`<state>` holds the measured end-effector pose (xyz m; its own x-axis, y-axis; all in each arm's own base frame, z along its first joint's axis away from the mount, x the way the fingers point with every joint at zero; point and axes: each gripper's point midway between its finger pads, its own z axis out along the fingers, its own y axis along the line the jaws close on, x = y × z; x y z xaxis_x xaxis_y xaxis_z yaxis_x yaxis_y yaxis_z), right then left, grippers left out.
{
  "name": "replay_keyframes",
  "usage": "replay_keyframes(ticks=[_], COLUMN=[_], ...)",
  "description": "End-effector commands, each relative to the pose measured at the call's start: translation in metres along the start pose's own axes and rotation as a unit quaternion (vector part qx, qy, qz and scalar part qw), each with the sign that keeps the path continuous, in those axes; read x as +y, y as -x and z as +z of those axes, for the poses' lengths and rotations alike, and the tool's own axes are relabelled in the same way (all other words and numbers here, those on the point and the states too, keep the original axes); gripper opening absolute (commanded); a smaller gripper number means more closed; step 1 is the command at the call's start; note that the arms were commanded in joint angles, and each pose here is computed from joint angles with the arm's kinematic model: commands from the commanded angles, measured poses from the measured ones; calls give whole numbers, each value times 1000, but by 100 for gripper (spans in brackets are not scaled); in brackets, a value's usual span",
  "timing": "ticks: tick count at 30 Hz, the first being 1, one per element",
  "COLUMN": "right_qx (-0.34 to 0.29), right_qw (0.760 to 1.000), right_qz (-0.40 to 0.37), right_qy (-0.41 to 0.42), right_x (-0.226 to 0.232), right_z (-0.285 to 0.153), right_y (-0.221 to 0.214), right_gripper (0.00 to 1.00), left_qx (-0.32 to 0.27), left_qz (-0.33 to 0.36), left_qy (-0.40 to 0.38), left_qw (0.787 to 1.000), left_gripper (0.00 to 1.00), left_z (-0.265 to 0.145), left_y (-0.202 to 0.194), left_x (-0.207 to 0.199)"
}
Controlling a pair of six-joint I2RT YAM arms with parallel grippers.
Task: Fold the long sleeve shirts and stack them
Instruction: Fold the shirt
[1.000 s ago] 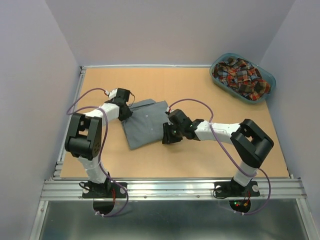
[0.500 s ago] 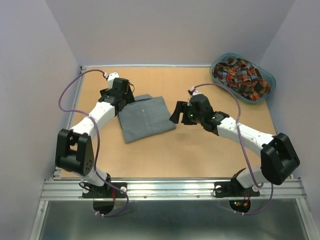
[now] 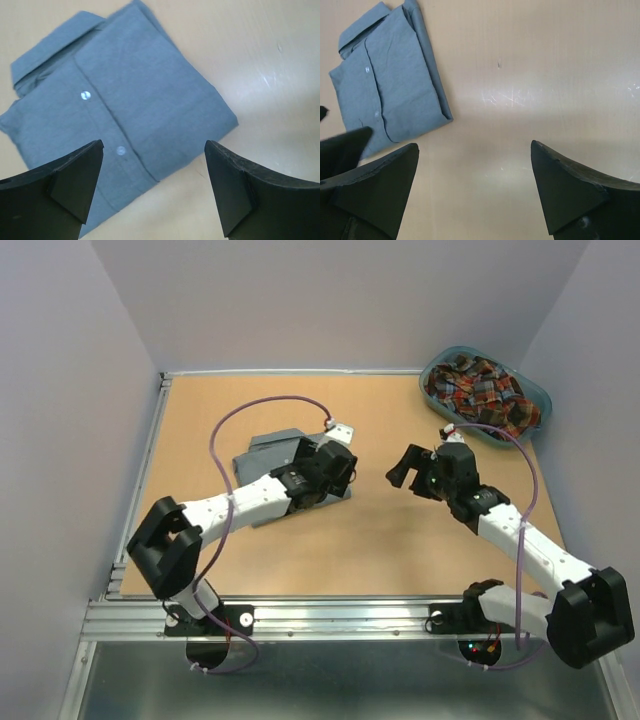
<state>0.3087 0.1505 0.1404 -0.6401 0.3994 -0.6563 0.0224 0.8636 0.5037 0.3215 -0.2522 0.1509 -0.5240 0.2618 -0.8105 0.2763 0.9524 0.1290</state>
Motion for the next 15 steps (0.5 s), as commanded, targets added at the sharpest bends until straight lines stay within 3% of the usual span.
replay_keyframes(ticks=[1, 6, 15], right_qx=[-40, -61, -72], right_qw=[999, 998, 996], right_qz=[18, 27, 38], right_qy=[-19, -19, -27], right_x=[-13, -18, -28], right_z=[-10, -22, -28], right_y=[7, 9, 3], right_gripper=[98, 98, 98], left_qx=[-8, 19, 42], left_qz=[95, 188, 238], left_qy=[-11, -34, -8], left_qw=[995, 981, 970], left_gripper=[94, 90, 77], left_z=[8, 26, 55], left_y=[-2, -33, -56], left_x=[-34, -66, -70])
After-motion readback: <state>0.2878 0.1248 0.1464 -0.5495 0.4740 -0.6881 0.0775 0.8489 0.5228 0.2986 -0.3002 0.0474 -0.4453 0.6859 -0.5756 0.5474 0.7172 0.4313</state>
